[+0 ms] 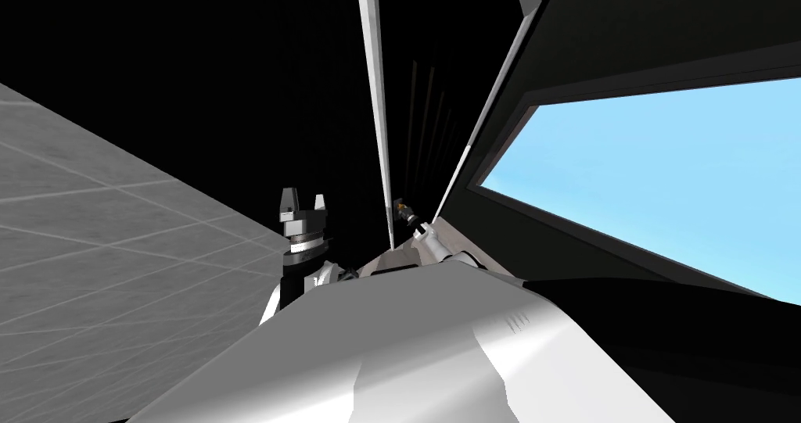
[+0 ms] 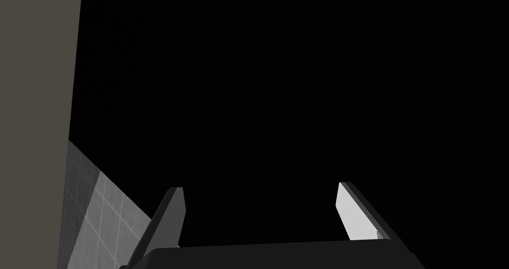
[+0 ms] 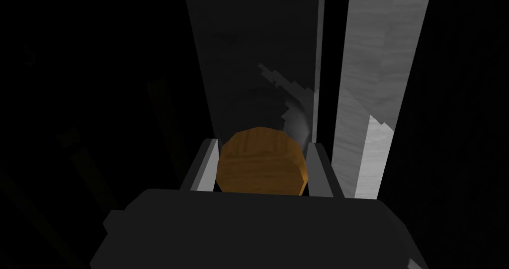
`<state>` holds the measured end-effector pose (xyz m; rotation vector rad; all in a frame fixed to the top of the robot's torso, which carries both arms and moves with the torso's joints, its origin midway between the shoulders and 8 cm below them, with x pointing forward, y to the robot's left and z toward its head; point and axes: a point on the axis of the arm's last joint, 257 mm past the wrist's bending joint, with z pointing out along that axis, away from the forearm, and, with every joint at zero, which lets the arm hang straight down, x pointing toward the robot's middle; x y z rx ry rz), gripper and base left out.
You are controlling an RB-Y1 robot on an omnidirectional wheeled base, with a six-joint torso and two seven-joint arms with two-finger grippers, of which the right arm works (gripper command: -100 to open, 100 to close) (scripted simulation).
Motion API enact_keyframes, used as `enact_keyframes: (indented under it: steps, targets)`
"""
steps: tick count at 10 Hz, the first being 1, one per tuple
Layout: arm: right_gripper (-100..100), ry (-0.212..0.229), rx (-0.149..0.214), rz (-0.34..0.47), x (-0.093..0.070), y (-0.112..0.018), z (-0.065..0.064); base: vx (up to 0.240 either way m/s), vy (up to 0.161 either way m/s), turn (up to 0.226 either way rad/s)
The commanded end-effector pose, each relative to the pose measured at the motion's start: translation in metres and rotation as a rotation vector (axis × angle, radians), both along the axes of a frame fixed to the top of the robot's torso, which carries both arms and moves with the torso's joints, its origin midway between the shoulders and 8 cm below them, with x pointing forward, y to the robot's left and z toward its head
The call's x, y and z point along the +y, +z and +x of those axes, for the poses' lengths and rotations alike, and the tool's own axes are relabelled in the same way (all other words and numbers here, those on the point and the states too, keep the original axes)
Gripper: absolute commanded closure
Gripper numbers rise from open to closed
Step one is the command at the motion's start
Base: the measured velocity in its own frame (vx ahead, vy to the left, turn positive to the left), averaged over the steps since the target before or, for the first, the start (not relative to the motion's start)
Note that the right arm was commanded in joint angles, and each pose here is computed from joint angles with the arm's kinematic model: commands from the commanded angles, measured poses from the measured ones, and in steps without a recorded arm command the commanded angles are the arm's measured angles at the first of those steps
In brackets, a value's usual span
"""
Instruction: Pull the door open
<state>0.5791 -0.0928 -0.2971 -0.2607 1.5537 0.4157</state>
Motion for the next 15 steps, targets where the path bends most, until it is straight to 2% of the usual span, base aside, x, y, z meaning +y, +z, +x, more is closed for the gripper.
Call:
enact_keyframes:
  steps: [1, 6, 7, 9, 10, 15]
  targets:
    - [100, -0.006, 0.022, 0.052, -0.003, 0.0, 0.0, -0.047, -0.028, 0.064]
    - [100, -0.035, 0.086, 0.226, -0.017, 0.002, 0.003, -0.06, -0.029, 0.092]
    - [100, -0.034, 0.09, 0.235, -0.017, 0.002, 0.003, -0.041, -0.027, 0.041]
    - [100, -0.048, 0.119, 0.32, -0.023, 0.003, 0.005, -0.044, -0.02, 0.079]
    - [100, -0.048, 0.122, 0.325, -0.023, 0.003, 0.005, -0.038, -0.027, 0.062]
    - [100, -0.079, 0.181, 0.513, -0.04, 0.005, 0.009, -0.045, -0.032, 0.107]
